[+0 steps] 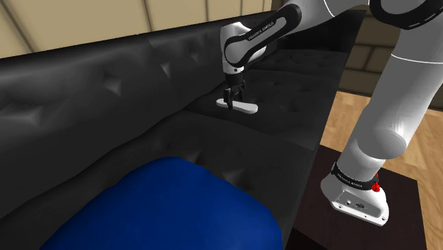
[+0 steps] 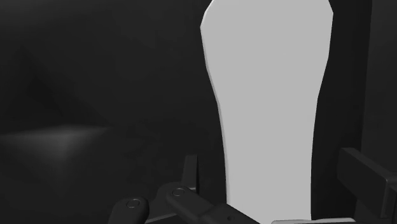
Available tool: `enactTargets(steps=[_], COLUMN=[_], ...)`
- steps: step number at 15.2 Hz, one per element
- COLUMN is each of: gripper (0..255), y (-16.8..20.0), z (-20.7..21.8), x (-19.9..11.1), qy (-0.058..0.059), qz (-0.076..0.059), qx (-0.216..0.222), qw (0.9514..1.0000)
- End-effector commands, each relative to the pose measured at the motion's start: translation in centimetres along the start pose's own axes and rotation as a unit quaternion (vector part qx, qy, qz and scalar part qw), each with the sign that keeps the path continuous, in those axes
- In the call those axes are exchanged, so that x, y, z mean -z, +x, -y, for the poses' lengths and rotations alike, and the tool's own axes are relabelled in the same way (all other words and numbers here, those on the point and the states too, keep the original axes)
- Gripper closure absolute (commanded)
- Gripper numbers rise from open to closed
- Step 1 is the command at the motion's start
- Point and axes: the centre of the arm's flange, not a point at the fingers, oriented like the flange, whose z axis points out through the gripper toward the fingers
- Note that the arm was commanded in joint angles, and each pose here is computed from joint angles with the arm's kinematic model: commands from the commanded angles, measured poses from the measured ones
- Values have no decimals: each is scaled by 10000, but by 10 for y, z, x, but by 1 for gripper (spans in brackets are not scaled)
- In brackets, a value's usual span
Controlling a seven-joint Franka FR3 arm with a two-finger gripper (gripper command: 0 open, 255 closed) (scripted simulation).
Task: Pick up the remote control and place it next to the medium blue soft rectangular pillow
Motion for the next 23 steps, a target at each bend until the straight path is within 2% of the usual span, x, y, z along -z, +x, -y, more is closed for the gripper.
enactTargets(steps=[1, 5, 6, 15, 23], gripper=[0, 0, 255, 255, 255], y=[0, 0, 0, 0, -4], z=[0, 0, 0, 0, -1], x=[-1, -1, -1, -1, 41], qy=[0, 0, 0, 0, 0], qz=[-2, -2, -2, -2, -2], qx=[0, 0, 0, 0, 0], qw=[10000, 10000, 10000, 10000, 10000])
